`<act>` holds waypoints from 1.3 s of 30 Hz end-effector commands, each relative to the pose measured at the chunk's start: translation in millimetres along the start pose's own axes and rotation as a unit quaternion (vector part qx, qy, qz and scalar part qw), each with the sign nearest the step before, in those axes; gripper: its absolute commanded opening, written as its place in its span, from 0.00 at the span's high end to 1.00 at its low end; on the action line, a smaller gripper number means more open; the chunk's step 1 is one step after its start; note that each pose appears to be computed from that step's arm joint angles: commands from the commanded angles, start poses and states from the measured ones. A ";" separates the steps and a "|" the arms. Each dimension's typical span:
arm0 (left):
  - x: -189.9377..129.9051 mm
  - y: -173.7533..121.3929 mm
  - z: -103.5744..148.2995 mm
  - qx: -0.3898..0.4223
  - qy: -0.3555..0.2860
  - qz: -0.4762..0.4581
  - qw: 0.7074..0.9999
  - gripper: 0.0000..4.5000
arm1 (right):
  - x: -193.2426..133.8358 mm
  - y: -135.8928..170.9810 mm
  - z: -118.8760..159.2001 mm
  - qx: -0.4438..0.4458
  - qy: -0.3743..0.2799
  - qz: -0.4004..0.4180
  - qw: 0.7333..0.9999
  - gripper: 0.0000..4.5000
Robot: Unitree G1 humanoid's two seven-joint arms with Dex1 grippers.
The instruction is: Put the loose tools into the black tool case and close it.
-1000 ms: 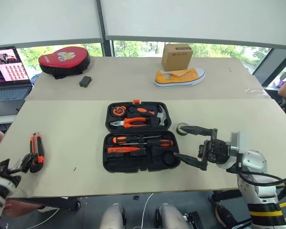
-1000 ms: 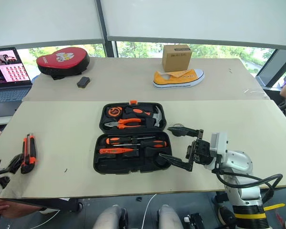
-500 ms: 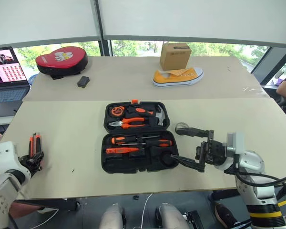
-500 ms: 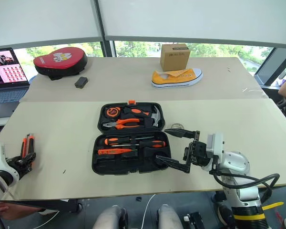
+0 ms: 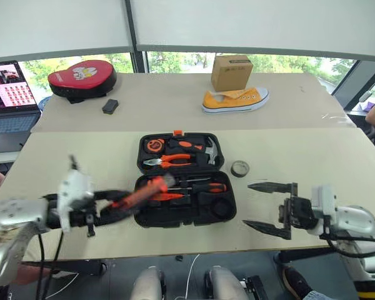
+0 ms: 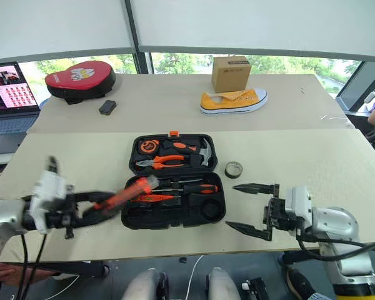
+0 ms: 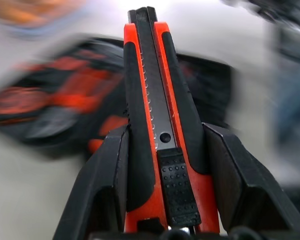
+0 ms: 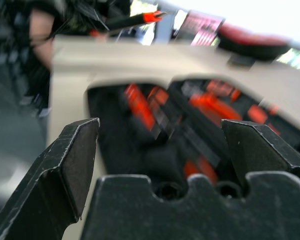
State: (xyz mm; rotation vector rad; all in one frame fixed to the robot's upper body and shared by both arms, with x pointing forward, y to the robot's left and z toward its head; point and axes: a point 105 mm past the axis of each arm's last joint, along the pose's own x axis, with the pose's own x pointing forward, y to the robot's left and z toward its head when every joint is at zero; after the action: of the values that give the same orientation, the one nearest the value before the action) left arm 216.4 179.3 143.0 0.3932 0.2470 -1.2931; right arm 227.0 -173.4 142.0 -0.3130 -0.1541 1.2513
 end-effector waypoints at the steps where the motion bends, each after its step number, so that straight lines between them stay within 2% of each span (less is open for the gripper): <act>1: 25.5 6.0 0.5 0.077 0.042 -0.026 0.996 0.61 | -9.3 -4.5 9.3 -0.029 0.001 -0.019 0.999 0.00; 7: 53.7 23.7 -2.1 0.098 0.071 -0.020 0.992 0.61 | -11.7 7.6 11.0 -0.017 0.005 -0.035 0.999 0.00; 15: 77.3 15.1 4.1 0.131 0.076 -0.081 0.985 0.61 | -11.9 11.9 11.6 -0.013 0.009 -0.049 0.999 0.00; 19: 78.0 16.0 -0.3 0.151 0.107 -0.097 0.978 0.61 | -10.7 11.6 11.0 -0.013 0.010 -0.051 0.999 0.00; 27: 73.8 15.1 -4.4 0.098 0.115 -0.092 0.984 0.61 | -7.5 9.3 10.3 -0.011 0.005 -0.053 0.999 0.00; 29: 72.9 14.4 -2.8 0.099 0.106 -0.090 0.985 0.39 | -6.9 8.8 10.1 -0.011 0.004 -0.053 0.999 0.00; 31: 74.1 20.0 9.7 0.109 0.062 -0.067 0.990 0.24 | -6.2 7.6 9.8 -0.011 0.003 -0.052 0.999 0.00; 36: 69.3 26.2 23.5 0.095 -0.001 -0.036 0.995 0.24 | -5.5 6.7 8.6 -0.009 0.001 -0.052 0.999 0.00; 39: 66.5 29.2 21.1 0.105 -0.016 -0.026 0.994 0.24 | -4.3 7.2 7.3 -0.006 0.000 -0.052 0.999 0.00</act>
State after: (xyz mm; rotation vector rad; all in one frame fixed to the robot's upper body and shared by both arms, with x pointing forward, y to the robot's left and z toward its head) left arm 259.9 116.5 133.7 0.5388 0.1592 -1.3899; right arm 217.3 -175.7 143.8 -0.3083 -0.1603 1.1441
